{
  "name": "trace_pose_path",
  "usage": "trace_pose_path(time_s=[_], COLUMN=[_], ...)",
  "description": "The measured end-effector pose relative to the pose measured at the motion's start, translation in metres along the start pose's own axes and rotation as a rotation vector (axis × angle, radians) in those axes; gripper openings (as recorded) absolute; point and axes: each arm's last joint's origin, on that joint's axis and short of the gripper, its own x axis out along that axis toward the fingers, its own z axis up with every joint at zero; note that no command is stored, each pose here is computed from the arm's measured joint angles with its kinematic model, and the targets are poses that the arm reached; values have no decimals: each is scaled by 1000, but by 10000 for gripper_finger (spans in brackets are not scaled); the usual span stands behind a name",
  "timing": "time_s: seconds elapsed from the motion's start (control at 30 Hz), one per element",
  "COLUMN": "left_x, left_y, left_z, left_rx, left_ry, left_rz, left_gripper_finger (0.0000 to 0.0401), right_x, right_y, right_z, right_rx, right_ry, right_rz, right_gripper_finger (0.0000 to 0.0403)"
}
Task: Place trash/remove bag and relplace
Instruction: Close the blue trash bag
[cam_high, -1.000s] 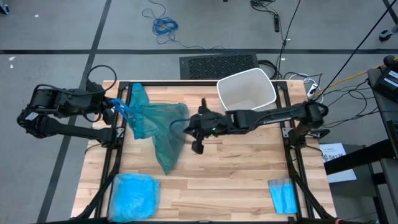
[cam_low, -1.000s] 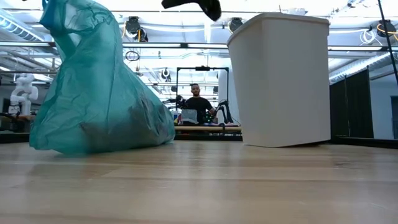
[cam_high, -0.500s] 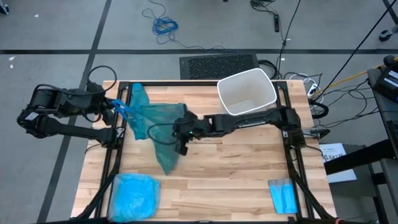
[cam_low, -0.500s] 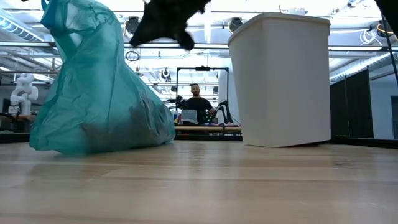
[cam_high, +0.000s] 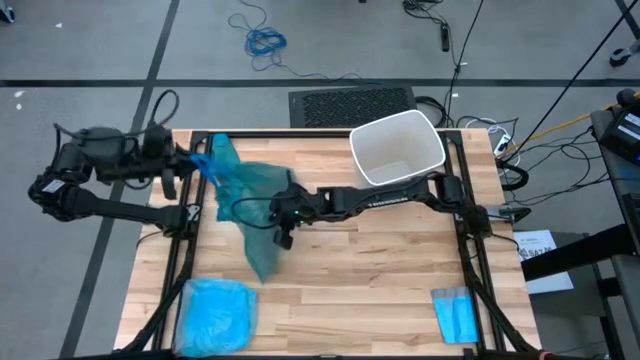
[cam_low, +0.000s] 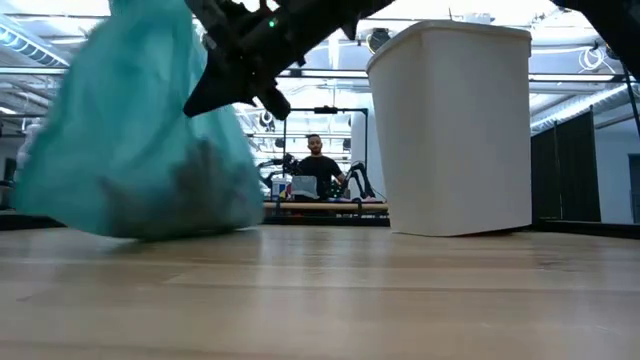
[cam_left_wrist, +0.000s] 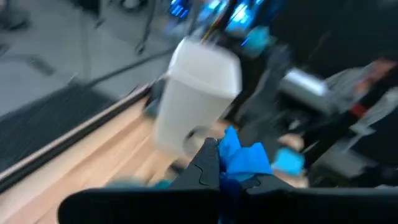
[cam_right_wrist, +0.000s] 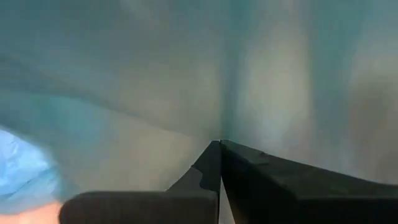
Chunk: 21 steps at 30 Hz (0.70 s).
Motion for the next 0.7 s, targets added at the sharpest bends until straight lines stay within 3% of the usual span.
trace_pose_path(time_s=[0.23,0.4,0.53,0.7], left_x=[11,13,13,25], left_y=[-11,-12,-7,-7], left_z=[13,5,-4,-1], left_rx=[-6,-54,-63,12], left_ry=[-77,52,145,106], left_rz=[-121,-211,-151,-47], left_gripper_finger=[0,0,0,0], right_x=[-1,-25,-37,-73], right_y=[-3,-1,-6,5], right_z=[-2,14,20,39], right_rx=[2,-7,1,-40], right_ry=[40,12,24,-40], right_rz=[13,11,4,52], right_gripper_finger=[0,0,0,0])
